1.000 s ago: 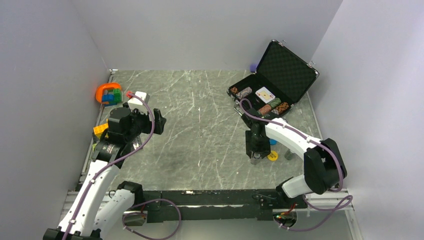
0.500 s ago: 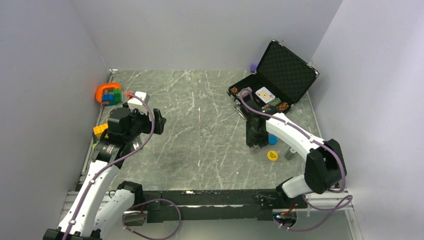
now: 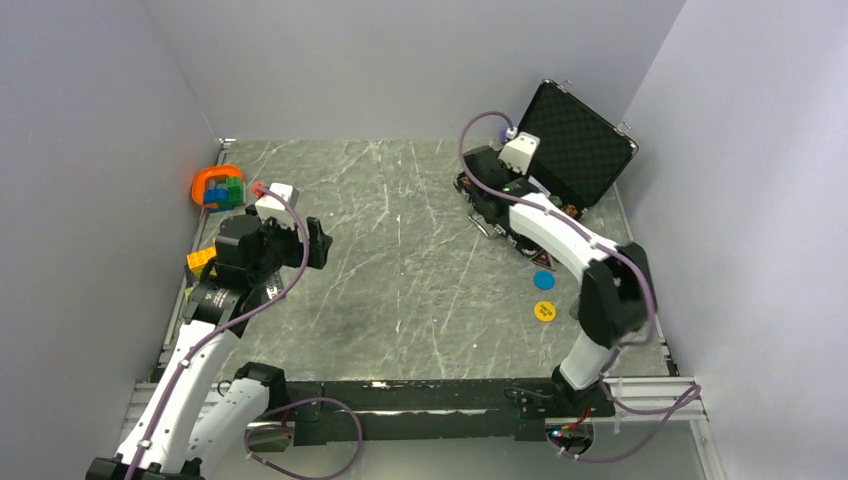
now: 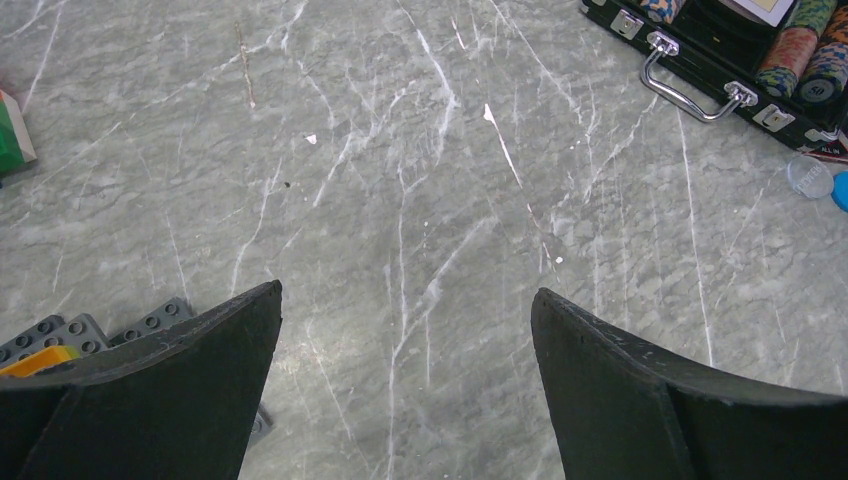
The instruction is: Pack up texas hold em set
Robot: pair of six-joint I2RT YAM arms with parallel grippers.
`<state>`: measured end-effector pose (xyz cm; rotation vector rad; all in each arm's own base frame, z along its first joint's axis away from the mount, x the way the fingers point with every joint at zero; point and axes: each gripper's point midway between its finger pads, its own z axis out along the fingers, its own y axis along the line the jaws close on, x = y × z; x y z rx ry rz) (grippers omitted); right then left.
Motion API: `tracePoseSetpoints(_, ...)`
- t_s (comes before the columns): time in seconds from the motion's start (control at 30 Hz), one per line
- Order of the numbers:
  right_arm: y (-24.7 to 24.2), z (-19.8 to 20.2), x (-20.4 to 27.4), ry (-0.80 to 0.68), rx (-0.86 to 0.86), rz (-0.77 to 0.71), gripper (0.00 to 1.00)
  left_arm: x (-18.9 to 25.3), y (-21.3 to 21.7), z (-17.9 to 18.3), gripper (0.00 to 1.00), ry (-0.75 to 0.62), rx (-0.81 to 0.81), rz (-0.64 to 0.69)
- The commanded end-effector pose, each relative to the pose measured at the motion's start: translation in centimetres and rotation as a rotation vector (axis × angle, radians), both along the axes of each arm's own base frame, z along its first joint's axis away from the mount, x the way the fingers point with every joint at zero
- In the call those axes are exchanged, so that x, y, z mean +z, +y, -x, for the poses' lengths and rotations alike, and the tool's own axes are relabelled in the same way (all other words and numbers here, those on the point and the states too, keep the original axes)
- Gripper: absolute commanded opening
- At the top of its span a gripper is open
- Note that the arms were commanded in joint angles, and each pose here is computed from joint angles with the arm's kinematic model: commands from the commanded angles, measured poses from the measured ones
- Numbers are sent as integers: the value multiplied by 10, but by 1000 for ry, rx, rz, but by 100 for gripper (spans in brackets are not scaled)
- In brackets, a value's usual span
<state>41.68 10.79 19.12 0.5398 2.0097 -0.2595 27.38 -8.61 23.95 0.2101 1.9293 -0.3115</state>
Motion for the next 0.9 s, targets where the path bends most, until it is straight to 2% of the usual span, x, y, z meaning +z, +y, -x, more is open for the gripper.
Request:
tracePoseSetpoints(0.0,-10,-67,44,-300,-174,32,0,14,-2,-2,98,-38,-6,7)
tracePoseSetpoints(0.23,-26,-124,18,-290,-231,12,0,12,-3,-2,98,-28,-9,1)
tracePoseSetpoints(0.37,-33,-143,2,-287,-232,56,0,9,-4,-3,98,-20,-10,-1)
tracePoseSetpoints(0.6,-39,-170,-28,-227,-219,125,0,7,-4,-4,98,-11,-13,-5)
tracePoseSetpoints(0.87,-45,-178,-38,-219,-241,181,0,6,-5,-5,98,-6,-15,-4)
